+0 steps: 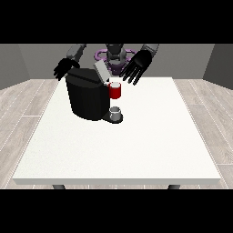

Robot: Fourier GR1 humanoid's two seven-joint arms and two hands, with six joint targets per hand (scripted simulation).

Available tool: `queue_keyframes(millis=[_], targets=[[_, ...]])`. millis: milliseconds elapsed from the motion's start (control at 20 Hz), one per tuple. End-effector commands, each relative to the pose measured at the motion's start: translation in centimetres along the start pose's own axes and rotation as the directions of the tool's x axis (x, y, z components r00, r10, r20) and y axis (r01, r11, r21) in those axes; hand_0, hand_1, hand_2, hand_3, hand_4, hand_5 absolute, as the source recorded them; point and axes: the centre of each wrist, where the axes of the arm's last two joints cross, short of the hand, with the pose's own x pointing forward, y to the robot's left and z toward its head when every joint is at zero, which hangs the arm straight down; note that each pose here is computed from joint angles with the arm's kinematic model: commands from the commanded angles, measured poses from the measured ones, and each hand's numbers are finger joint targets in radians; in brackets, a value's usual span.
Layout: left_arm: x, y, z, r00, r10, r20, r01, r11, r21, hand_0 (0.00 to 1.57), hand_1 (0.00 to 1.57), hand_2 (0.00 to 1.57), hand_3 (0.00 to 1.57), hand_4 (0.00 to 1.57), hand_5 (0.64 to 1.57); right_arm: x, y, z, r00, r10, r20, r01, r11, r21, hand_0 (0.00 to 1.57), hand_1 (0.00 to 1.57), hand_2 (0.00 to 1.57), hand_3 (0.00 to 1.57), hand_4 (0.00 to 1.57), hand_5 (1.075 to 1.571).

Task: Insert the coffee pod into the coffee machine and close the lid

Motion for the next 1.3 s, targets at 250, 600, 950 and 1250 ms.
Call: queue_keyframes(millis=[250, 600, 950, 1250], targets=[[-2.7, -4.4, 1.2, 0.928, 0.370, -0.035, -0.370, 0.929, 0.017, 0.00, 0.00, 0.00, 0.00, 0.00, 1.571, -1.9, -2.8, 2.6, 0.998, -0.006, -0.055, 0.004, 0.999, -0.032, 0.00, 0.00, 0.00, 0.00, 0.45, 1.571], [-4.6, -13.5, 3.5, 0.690, 0.723, -0.036, -0.723, 0.691, 0.012, 0.00, 0.00, 0.00, 0.00, 0.00, 1.571, 0.1, -3.4, 1.9, 0.997, 0.057, -0.056, -0.057, 0.998, 0.005, 0.00, 0.00, 0.00, 0.00, 0.35, 1.571], [-7.8, -18.2, 7.7, 0.564, 0.821, -0.085, -0.821, 0.569, 0.054, 0.00, 0.00, 0.00, 0.00, 0.23, 1.571, 2.6, -2.6, 1.5, 0.995, 0.091, -0.030, -0.087, 0.989, 0.119, 0.00, 0.00, 0.00, 0.00, 0.04, 1.571], [-5.0, -19.9, 7.2, 0.495, 0.866, -0.079, -0.868, 0.496, 0.002, 0.00, 0.00, 0.00, 0.00, 0.00, 1.571, 3.9, -3.1, -0.5, 0.994, 0.113, -0.008, -0.110, 0.979, 0.169, 0.00, 0.00, 0.00, 0.00, 0.00, 1.571]])
